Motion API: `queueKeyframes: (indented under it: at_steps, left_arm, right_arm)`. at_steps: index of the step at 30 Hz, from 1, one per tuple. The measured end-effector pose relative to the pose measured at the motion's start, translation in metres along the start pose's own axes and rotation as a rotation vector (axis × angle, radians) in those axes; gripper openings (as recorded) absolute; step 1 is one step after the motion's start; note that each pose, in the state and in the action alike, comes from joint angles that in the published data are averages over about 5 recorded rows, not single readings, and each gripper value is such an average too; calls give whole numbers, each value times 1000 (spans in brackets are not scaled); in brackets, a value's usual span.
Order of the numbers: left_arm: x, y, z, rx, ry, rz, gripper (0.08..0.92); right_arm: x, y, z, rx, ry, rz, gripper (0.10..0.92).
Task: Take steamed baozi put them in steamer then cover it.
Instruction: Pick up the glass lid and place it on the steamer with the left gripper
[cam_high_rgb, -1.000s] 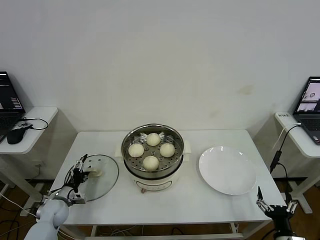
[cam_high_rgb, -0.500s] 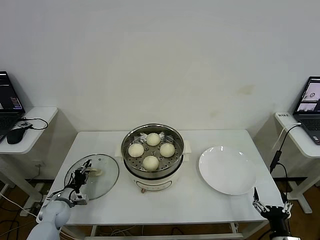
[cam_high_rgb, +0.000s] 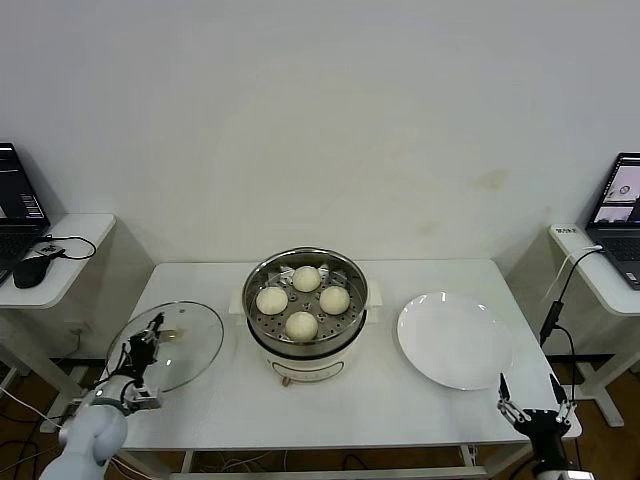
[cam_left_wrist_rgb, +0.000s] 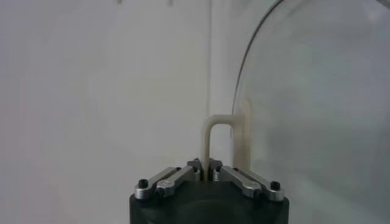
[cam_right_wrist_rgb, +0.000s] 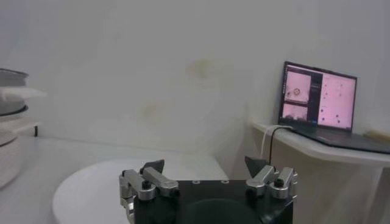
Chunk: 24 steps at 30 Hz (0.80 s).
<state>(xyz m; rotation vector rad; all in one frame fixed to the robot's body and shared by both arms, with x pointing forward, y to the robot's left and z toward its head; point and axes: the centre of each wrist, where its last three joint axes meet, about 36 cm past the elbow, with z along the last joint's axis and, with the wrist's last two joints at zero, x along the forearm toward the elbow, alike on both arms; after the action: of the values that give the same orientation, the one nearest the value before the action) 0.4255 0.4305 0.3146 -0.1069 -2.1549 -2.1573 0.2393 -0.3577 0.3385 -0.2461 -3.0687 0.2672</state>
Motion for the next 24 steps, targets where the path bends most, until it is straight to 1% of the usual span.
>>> queueKeyframes:
  at_steps: [4, 8, 10, 12, 15, 18, 24]
  left_arm:
    - [14, 28, 5, -17, 33, -39, 142]
    - [28, 64, 7, -32, 66, -84, 142]
    - [34, 83, 5, -34, 75, -106, 142]
    - [39, 101, 0, -32, 74, -126, 142]
    - [44, 126, -13, -14, 57, -154, 142]
    - [46, 143, -30, 18, 23, -171, 142]
    - [44, 153, -74, 75, -61, -163, 142]
  right_arm:
    - [-2, 3, -2, 5, -7, -14, 823]
    - [-3, 5, -3, 13, -9, -27, 823]
    - [-3, 7, -3, 16, -10, -31, 823]
    - [-3, 9, -3, 19, -10, -35, 823]
    - [-3, 13, -4, 25, -10, -39, 823]
    - [-1, 19, -6, 31, -9, -45, 823]
    - [1, 34, -6, 45, -4, -57, 823]
